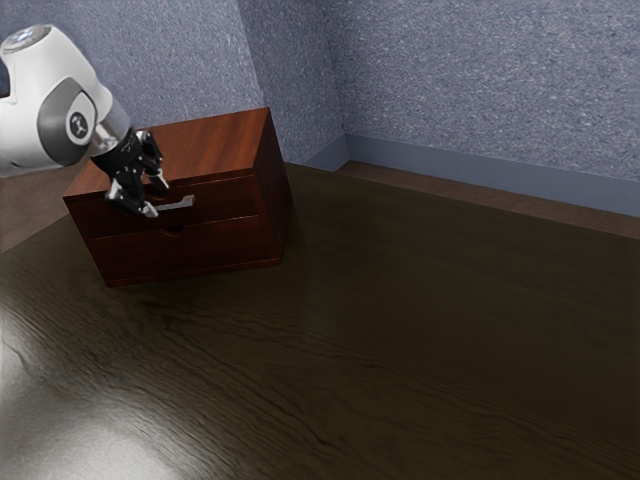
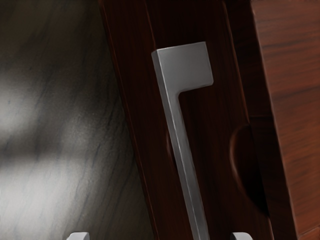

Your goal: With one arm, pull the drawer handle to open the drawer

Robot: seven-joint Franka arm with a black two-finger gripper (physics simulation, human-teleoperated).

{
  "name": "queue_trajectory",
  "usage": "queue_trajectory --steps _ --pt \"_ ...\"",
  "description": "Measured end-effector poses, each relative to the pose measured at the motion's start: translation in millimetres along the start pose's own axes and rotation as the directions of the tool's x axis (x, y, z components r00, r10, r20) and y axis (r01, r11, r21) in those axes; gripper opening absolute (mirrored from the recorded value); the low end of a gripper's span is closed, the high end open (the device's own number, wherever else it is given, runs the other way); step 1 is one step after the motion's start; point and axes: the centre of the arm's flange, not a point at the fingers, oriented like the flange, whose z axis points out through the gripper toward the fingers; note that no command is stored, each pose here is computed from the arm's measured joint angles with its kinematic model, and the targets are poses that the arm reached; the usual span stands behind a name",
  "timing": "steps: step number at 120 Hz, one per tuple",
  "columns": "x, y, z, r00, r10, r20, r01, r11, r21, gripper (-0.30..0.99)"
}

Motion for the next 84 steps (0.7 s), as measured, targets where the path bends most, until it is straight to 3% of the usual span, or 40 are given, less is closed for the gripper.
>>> queue_trajectory --steps 84 --pt "19.5 2.2 22.4 0.999 -0.047 -0.007 0.047 0.999 0.006 0.32"
